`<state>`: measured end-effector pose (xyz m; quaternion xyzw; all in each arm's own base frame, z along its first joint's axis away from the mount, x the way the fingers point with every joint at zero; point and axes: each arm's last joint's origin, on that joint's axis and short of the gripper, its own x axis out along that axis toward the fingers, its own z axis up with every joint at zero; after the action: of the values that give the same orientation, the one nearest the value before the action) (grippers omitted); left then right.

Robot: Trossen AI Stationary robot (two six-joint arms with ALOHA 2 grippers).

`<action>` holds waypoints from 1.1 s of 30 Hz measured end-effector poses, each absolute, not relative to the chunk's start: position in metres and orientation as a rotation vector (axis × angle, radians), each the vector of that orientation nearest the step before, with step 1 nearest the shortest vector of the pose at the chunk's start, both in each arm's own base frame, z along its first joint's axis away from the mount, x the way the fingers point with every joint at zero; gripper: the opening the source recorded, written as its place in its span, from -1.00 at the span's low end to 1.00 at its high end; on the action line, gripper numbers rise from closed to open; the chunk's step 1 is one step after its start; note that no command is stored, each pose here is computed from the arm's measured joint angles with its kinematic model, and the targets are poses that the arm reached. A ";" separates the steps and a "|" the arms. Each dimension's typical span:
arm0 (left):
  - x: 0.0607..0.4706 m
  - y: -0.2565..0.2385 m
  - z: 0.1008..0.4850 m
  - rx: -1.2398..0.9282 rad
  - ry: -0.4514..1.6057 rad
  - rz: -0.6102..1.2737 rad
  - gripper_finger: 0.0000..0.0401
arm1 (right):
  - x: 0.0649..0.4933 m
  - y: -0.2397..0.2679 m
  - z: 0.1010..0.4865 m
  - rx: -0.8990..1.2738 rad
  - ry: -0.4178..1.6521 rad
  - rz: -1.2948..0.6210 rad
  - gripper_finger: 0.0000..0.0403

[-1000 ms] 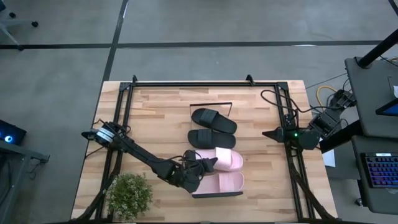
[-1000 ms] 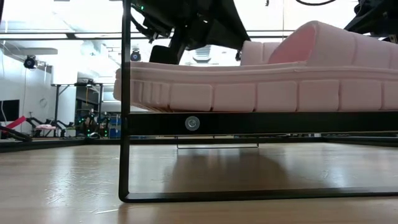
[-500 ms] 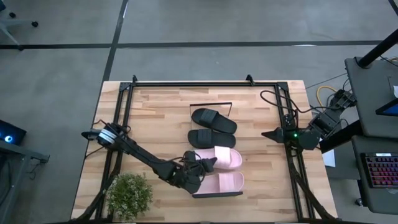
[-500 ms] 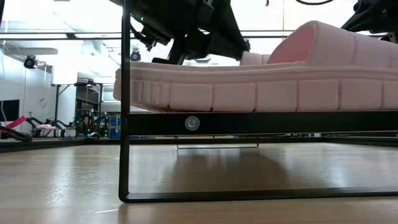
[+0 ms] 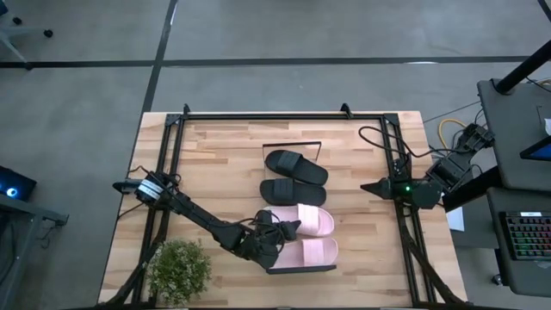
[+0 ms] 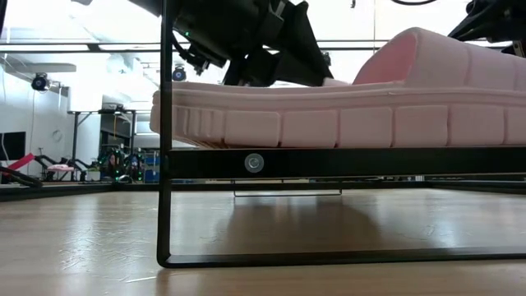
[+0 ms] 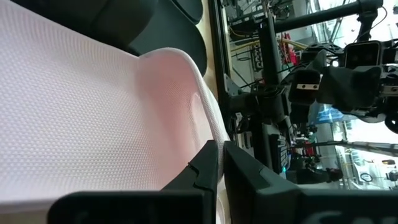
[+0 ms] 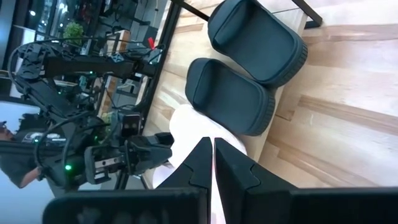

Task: Pick and place slides into the shelf
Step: Put the pink slide on the shelf

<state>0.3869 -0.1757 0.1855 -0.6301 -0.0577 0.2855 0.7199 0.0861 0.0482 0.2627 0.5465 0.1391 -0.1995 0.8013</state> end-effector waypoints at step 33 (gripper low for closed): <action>0.395 -0.179 0.168 -1.442 -0.111 0.630 -1.00 | 0.087 0.049 0.263 1.176 0.296 -0.425 -0.96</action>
<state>0.3949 -0.1790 0.1679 -0.6487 -0.0499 0.2833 0.7046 0.0873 0.0493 0.2630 0.5483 0.1378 -0.1982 0.8007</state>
